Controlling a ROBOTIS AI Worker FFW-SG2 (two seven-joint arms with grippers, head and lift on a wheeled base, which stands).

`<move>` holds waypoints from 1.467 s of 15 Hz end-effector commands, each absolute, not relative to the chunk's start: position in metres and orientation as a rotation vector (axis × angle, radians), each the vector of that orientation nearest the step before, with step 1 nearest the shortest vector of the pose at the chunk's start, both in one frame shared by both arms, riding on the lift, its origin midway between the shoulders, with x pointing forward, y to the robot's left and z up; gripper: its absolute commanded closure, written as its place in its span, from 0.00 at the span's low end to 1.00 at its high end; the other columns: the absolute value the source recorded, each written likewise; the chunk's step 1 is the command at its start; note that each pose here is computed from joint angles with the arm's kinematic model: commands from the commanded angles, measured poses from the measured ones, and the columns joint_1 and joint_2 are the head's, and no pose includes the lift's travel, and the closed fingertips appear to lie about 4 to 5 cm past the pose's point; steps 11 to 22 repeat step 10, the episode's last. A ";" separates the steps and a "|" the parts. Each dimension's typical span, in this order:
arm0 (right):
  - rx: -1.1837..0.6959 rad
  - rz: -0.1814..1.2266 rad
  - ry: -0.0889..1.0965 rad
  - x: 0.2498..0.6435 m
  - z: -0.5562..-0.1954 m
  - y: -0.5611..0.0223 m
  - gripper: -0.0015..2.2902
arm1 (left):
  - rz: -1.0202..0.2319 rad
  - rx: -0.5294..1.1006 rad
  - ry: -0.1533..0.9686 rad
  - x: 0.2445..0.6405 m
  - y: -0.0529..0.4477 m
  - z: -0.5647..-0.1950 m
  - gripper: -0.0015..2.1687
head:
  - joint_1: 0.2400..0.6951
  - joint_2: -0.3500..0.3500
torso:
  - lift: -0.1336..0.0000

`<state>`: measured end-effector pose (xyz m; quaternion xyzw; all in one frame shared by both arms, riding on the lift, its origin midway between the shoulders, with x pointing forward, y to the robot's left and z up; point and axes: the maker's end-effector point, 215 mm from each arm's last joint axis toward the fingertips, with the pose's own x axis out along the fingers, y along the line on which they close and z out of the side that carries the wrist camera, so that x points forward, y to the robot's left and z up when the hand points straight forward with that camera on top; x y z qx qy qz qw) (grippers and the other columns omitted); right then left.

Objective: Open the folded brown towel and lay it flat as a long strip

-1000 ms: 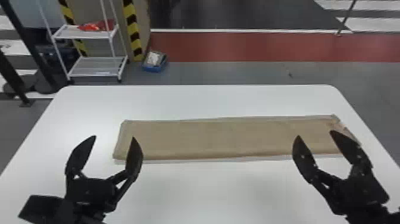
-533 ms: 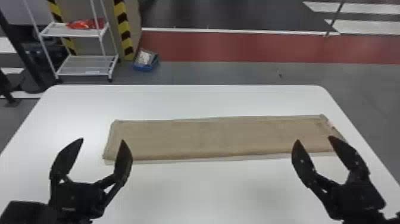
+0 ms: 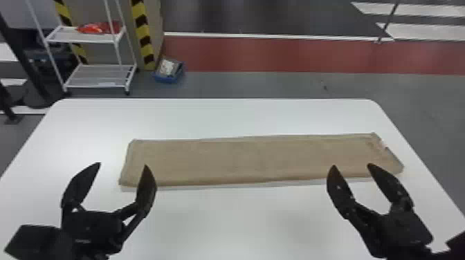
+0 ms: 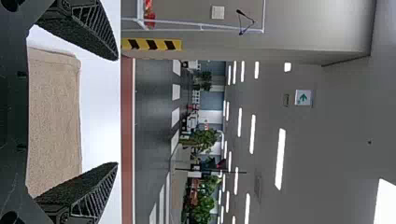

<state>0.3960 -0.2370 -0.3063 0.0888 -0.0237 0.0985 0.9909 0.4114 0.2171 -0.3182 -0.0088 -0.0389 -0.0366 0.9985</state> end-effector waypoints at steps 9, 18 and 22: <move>0.174 0.189 -0.041 0.396 -0.310 -0.224 0.08 | -0.032 0.005 -0.098 0.410 0.248 -0.308 0.04 | 1.00 0.54 | 0.08; 0.172 0.186 -0.041 0.396 -0.310 -0.226 0.08 | -0.034 0.005 -0.098 0.410 0.248 -0.308 0.04 | 1.00 0.55 | 0.08; 0.172 0.186 -0.041 0.396 -0.310 -0.226 0.08 | -0.034 0.005 -0.098 0.410 0.248 -0.308 0.04 | 1.00 0.55 | 0.08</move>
